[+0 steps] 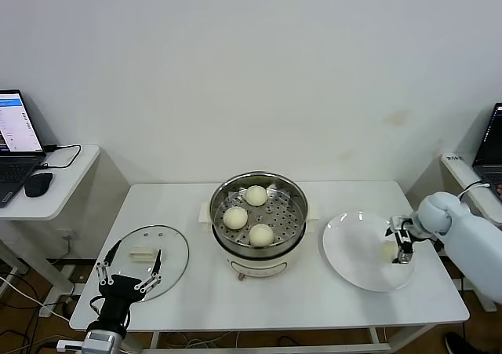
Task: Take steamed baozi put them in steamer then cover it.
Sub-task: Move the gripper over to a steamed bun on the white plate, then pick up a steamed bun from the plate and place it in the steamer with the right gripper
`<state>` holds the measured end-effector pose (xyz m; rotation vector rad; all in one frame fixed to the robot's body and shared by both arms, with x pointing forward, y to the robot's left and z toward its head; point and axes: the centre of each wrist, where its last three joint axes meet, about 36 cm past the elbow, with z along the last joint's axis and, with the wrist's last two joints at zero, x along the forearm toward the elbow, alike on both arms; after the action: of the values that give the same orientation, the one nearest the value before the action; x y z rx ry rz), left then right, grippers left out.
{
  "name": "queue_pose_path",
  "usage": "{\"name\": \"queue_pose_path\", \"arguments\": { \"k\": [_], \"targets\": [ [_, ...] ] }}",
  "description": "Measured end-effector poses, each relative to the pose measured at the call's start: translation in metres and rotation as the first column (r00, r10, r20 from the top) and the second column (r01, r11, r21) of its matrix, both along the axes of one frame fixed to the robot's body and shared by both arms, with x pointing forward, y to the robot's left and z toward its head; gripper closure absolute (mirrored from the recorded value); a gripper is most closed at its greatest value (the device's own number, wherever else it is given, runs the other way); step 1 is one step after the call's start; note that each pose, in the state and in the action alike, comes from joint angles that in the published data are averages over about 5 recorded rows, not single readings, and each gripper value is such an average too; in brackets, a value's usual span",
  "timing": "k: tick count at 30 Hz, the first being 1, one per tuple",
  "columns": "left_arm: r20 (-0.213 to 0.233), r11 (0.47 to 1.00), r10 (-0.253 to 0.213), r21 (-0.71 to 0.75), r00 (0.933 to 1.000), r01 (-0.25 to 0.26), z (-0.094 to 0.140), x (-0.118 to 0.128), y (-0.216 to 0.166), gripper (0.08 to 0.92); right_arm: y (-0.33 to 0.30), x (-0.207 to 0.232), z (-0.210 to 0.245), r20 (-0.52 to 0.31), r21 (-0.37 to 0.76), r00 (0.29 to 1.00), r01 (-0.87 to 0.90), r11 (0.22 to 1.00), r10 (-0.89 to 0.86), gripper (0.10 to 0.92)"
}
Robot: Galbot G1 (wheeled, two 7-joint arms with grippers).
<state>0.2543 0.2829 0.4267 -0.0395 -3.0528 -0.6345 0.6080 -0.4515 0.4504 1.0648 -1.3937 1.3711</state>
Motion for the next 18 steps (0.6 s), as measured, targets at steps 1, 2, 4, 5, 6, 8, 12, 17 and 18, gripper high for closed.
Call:
{"name": "queue_pose_path", "arguments": {
  "k": [1,2,4,5,6,8,12,17,18],
  "targets": [
    [0.0,1.0,0.0,0.0,1.0,0.0,0.0,0.0,0.0,0.177,0.0,0.0,-0.001,-0.002,-0.002,1.0,0.002,1.0,-0.002,0.248],
    [0.0,1.0,0.001,-0.001,1.0,-0.001,-0.001,0.0,0.0,0.177,0.0,0.0,-0.002,-0.004,-0.004,1.0,0.004,1.0,-0.004,0.263],
    [-0.001,1.0,0.001,-0.002,1.0,-0.001,-0.001,0.001,0.0,0.177,-0.001,0.001,-0.003,-0.007,-0.008,1.0,0.006,1.0,-0.006,0.288],
    [-0.002,1.0,0.002,-0.003,1.0,-0.002,-0.002,0.001,0.0,0.177,-0.001,0.001,-0.003,-0.007,-0.009,1.0,0.007,1.0,-0.007,0.297],
    [-0.003,1.0,0.002,-0.003,1.0,-0.002,-0.002,0.001,0.0,0.177,-0.001,0.001,-0.003,-0.007,-0.01,1.0,0.008,1.0,-0.008,0.307],
    [-0.004,1.0,0.003,-0.003,1.0,-0.003,-0.003,0.001,0.0,0.177,-0.001,0.001,-0.003,-0.009,-0.012,1.0,0.008,1.0,-0.009,0.334],
    [-0.005,1.0,0.003,-0.002,1.0,-0.003,-0.003,0.001,0.0,0.177,-0.002,0.001,-0.002,-0.01,-0.013,1.0,0.01,1.0,-0.01,0.374],
    [-0.003,1.0,0.002,-0.001,1.0,-0.002,-0.003,0.002,0.001,0.177,-0.002,0.002,0.009,-0.005,-0.014,1.0,0.012,1.0,-0.012,0.394],
    [-0.002,1.0,0.001,-0.001,1.0,-0.001,-0.003,0.002,0.001,0.177,-0.002,0.002,0.013,-0.001,-0.013,1.0,0.013,1.0,-0.013,0.394]
  ]
}}
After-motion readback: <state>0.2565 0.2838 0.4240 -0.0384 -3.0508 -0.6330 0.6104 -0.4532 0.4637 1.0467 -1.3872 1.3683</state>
